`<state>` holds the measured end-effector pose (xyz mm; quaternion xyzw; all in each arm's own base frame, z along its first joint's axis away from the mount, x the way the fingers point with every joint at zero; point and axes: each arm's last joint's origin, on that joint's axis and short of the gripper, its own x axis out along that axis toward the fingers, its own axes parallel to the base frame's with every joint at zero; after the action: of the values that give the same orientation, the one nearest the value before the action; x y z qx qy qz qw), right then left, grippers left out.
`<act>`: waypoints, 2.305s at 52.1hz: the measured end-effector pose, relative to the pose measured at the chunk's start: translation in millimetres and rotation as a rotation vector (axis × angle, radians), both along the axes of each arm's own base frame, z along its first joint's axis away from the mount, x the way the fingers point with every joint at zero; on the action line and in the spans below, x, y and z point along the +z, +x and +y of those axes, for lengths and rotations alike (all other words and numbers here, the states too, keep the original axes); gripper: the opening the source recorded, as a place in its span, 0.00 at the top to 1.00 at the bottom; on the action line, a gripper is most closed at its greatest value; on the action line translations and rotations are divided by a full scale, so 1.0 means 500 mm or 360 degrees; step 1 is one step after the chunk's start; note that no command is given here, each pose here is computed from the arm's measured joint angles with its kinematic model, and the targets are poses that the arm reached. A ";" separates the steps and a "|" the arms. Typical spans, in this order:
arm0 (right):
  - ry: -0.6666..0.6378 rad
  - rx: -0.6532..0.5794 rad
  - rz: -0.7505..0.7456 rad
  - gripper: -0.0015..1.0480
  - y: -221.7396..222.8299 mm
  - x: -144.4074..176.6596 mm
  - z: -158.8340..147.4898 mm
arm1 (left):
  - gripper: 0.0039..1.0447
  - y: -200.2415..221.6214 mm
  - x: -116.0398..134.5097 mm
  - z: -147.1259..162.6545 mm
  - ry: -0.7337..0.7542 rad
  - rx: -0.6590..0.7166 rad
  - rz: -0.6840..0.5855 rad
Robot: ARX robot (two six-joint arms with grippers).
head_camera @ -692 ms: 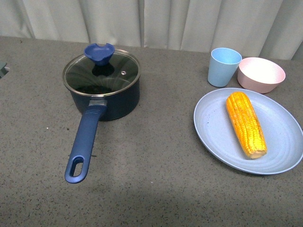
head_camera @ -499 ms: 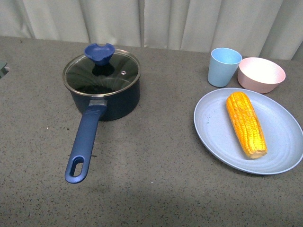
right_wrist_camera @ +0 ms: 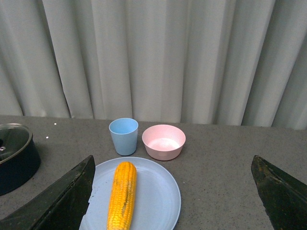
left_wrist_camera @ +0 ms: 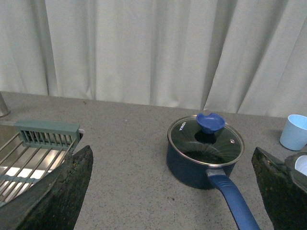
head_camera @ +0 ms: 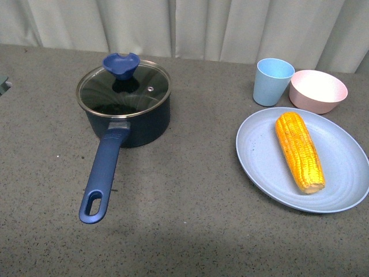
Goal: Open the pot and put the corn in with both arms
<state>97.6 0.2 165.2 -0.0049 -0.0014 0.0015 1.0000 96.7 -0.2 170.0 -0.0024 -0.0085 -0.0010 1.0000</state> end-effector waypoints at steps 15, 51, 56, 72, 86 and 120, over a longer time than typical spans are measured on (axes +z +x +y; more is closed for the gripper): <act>0.0000 0.0000 0.0000 0.09 0.000 0.000 0.000 | 0.06 0.000 0.000 0.000 0.0000 0.0000 0.0000; 0.0000 0.0000 -0.0001 0.09 0.000 0.000 0.000 | 0.06 0.000 0.000 0.000 0.0000 0.0000 0.0000; 0.0000 0.0000 -0.0001 0.09 0.000 0.000 0.000 | 0.06 0.000 0.000 0.000 0.0000 0.0000 0.0000; 0.0000 0.0000 0.0000 0.09 0.000 0.000 0.000 | 0.06 0.000 0.000 0.000 0.0000 0.0000 0.0000; 0.0000 0.0000 -0.0001 0.09 0.000 0.000 0.000 | 0.06 0.000 0.000 0.000 0.0000 0.0000 0.0000; 0.0000 -0.0001 -0.0001 0.09 0.000 0.000 0.000 | 0.06 0.222 0.001 -0.055 -0.0212 0.0025 0.0170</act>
<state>97.6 0.2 165.2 -0.0049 -0.0016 0.0013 1.0000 207.5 -27.5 170.4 -0.0689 0.0447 0.0074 0.9966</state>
